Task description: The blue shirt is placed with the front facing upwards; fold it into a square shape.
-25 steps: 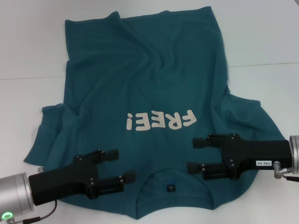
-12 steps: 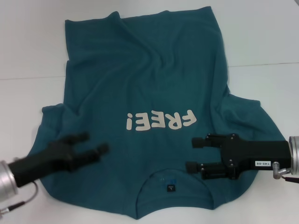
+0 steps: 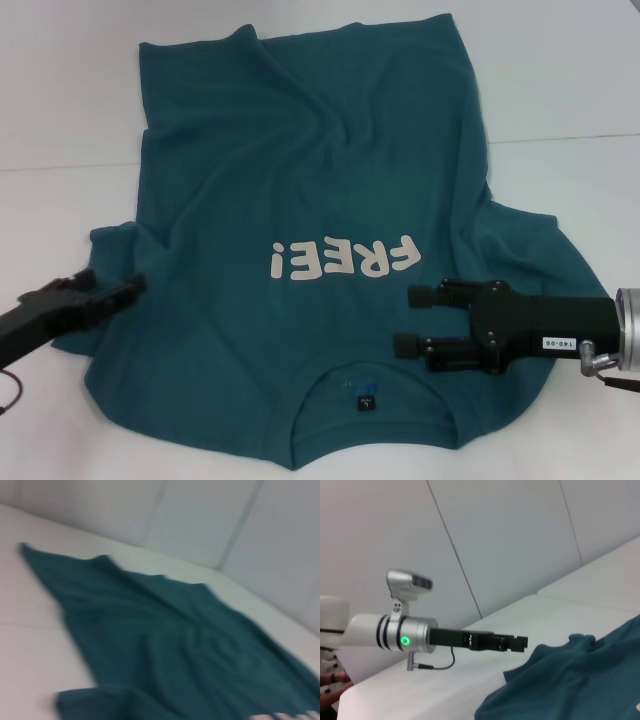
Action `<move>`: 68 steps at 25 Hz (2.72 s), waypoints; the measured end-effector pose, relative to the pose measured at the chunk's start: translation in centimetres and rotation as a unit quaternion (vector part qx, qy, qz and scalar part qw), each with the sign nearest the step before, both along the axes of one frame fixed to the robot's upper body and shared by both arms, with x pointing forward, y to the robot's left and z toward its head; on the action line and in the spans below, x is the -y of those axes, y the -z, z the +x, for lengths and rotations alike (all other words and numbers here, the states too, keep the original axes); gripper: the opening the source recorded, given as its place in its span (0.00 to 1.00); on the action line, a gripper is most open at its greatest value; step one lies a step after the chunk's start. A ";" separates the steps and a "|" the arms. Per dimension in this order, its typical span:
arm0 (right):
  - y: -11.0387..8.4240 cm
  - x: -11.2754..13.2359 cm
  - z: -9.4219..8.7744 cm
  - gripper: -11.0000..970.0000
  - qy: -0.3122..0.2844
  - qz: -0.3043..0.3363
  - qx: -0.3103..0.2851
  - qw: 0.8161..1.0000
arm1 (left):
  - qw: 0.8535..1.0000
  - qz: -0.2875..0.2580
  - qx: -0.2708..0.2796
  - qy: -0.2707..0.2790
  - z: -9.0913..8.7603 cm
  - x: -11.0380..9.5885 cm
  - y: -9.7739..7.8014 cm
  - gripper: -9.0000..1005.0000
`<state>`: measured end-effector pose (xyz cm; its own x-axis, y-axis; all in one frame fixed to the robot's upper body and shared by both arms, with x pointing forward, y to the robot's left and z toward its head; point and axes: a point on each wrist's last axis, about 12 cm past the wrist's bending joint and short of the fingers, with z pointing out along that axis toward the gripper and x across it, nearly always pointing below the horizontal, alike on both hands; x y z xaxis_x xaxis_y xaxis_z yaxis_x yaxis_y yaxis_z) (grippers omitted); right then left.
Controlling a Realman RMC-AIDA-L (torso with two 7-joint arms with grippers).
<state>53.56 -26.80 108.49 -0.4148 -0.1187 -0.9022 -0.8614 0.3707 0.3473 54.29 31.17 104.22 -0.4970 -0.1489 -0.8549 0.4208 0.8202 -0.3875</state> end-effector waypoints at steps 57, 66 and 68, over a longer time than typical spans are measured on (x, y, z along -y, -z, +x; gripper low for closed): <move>-0.1 -0.3 0.3 0.92 0.010 0.015 -0.010 1.000 | 0.991 0.117 -0.025 -0.059 2.9 0.1 0.9 0.90; -0.1 -0.3 0.4 0.92 0.013 0.017 -0.008 1.000 | 0.989 0.133 -0.027 -0.061 3.1 0.0 1.0 0.83; -0.1 -0.3 0.4 0.92 0.013 0.018 -0.008 1.000 | 0.988 0.137 -0.030 -0.059 3.1 0.1 1.1 0.76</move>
<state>53.95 -26.48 108.63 -0.4322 -0.0754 -0.8986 -0.8455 0.3805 0.3747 57.38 31.09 103.17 -0.5407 0.0239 -0.8409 0.2995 0.9396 -0.1659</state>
